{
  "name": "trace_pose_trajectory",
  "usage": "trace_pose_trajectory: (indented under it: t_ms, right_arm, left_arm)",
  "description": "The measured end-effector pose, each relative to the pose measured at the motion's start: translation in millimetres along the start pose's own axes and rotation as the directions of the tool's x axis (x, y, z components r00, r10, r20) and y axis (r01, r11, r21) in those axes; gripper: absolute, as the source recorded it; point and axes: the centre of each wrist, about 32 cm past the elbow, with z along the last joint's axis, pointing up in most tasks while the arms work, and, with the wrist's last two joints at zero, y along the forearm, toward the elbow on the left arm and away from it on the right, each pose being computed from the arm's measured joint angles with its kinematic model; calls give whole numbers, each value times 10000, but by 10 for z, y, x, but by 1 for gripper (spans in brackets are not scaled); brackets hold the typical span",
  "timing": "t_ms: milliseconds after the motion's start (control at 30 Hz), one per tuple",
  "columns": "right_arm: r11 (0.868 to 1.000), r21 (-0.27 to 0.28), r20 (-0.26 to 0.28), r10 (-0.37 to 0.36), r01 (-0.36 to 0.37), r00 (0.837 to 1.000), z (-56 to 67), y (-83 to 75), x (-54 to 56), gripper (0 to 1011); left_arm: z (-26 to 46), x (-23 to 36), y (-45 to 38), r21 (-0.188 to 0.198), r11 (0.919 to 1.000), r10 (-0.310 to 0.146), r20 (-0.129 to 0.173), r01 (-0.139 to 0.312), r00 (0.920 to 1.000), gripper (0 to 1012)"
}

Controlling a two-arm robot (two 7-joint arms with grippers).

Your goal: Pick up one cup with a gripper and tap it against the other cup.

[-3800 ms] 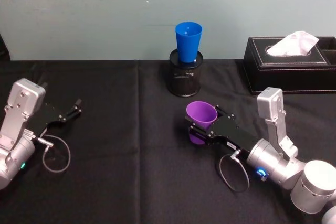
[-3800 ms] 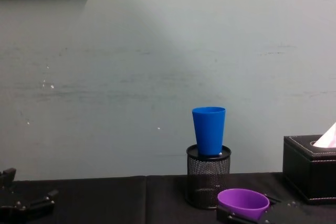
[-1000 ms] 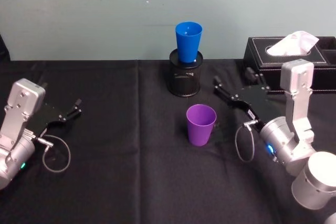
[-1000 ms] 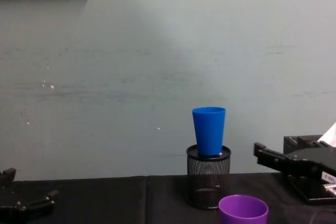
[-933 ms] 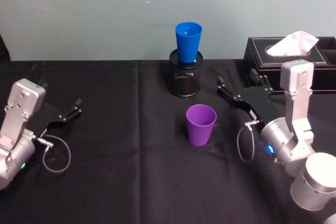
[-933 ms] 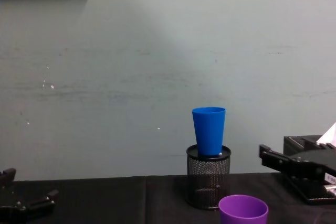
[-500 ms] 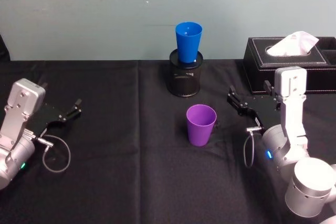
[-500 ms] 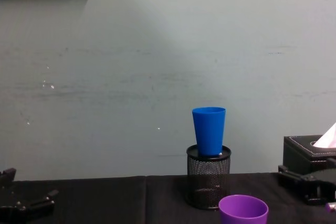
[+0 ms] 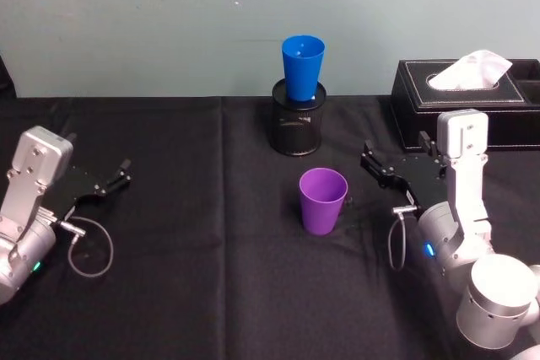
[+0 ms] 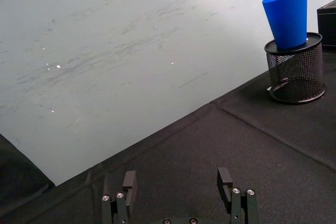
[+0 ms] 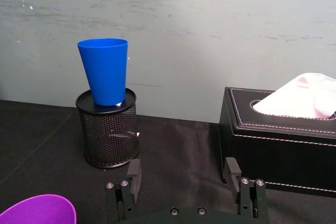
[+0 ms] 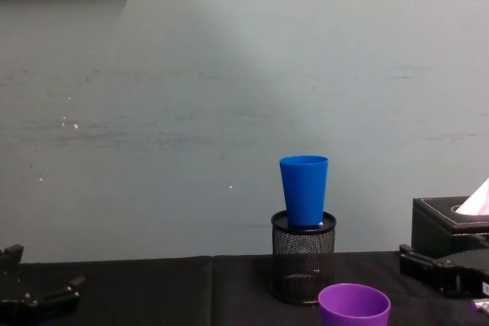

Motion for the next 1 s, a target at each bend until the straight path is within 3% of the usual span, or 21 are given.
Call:
trace_pose_trajectory:
  t_ms: [1000]
  right_arm:
    - [10000, 3, -2, -52, 52, 10000, 13, -6, 0, 1000]
  left_arm:
    - [0, 0, 0, 1, 10000, 0, 0, 0, 10000, 1000]
